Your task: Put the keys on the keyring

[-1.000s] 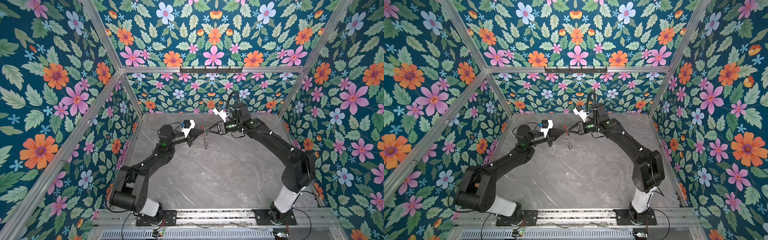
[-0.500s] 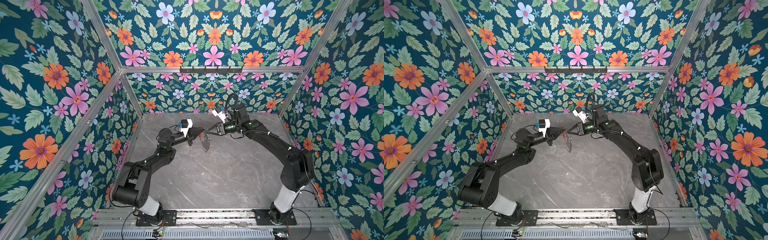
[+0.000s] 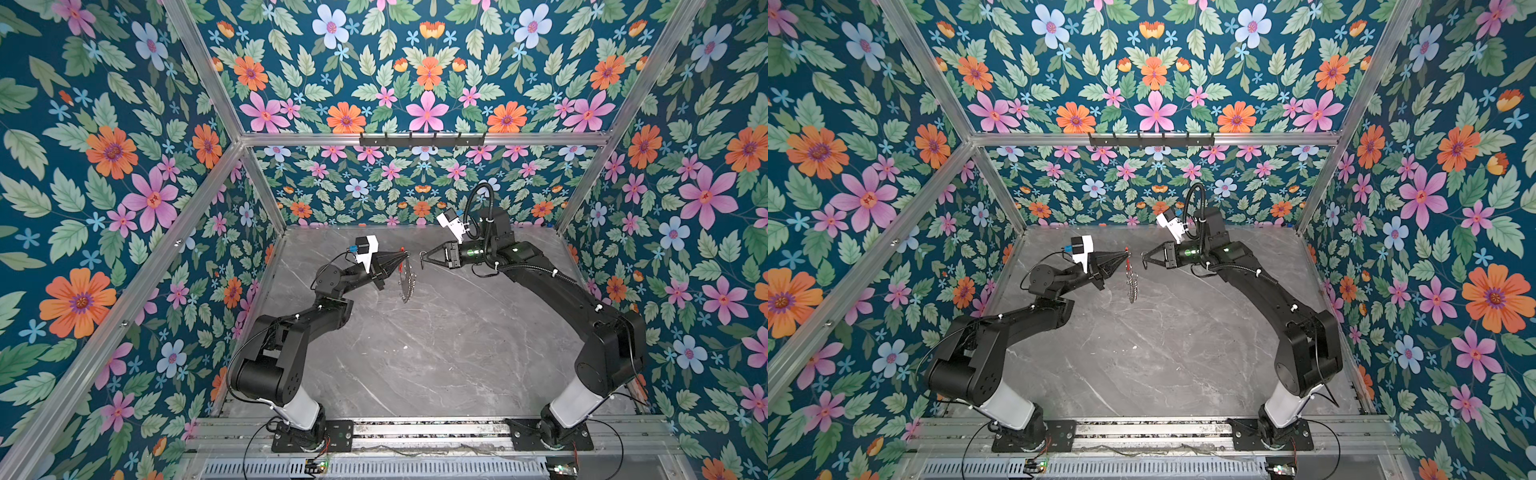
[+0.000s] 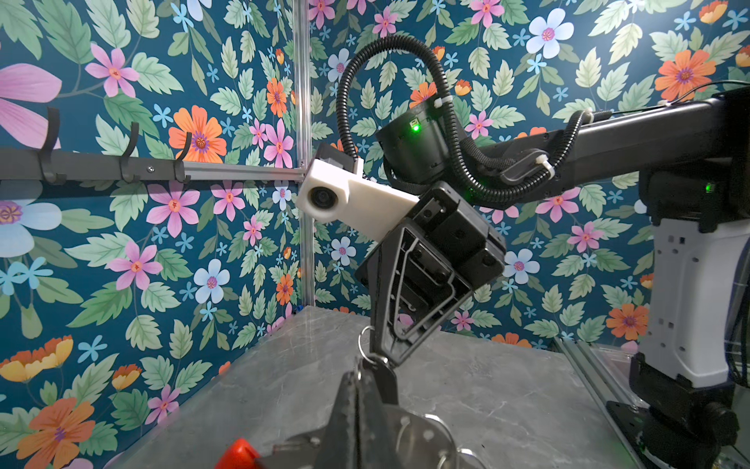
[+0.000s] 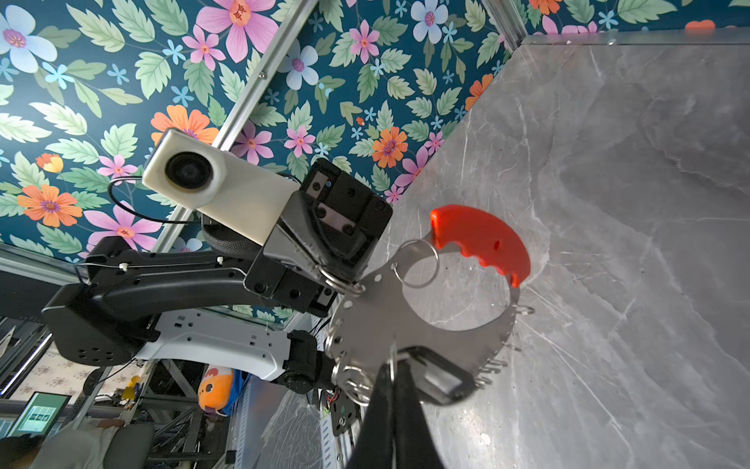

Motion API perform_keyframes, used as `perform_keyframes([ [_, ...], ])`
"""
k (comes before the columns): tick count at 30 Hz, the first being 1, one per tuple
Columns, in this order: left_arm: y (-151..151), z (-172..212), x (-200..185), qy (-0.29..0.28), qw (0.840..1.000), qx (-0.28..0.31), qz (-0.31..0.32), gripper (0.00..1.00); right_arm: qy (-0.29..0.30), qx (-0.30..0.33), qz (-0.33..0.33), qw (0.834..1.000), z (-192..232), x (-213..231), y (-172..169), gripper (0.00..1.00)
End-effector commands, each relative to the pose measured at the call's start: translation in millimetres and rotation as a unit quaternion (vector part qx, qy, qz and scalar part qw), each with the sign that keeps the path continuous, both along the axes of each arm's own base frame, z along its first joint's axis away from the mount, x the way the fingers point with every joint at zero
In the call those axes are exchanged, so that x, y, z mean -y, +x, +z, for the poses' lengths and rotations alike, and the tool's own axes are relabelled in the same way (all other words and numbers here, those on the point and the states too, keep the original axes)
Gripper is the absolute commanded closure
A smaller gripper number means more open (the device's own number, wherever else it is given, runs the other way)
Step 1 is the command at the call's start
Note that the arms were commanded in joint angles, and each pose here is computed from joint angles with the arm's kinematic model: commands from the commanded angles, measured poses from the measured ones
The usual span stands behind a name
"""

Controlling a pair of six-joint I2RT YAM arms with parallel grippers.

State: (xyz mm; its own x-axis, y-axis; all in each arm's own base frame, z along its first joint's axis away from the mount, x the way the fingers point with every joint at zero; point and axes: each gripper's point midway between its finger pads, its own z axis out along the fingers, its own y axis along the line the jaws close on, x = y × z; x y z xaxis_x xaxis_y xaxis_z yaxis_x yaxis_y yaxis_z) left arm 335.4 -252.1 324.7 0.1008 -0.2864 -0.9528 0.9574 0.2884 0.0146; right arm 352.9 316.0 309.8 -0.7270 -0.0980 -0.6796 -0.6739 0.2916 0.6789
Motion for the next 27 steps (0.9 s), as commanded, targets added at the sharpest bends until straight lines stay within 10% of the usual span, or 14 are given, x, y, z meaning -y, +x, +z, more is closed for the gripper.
perform_keyframes([
  [1, -2.0, 13.2, -2.4, -0.019, 1.000, 0.020, 0.001, 1.00, 0.013, 0.017, 0.016, 1.000, 10.4, -2.7, -4.3, 1.00],
  [27, -3.7, 12.4, 4.6, -0.021, 0.999, 0.025, -0.020, 1.00, 0.053, -0.013, 0.062, 0.997, 34.2, -22.1, -4.5, 1.00],
])
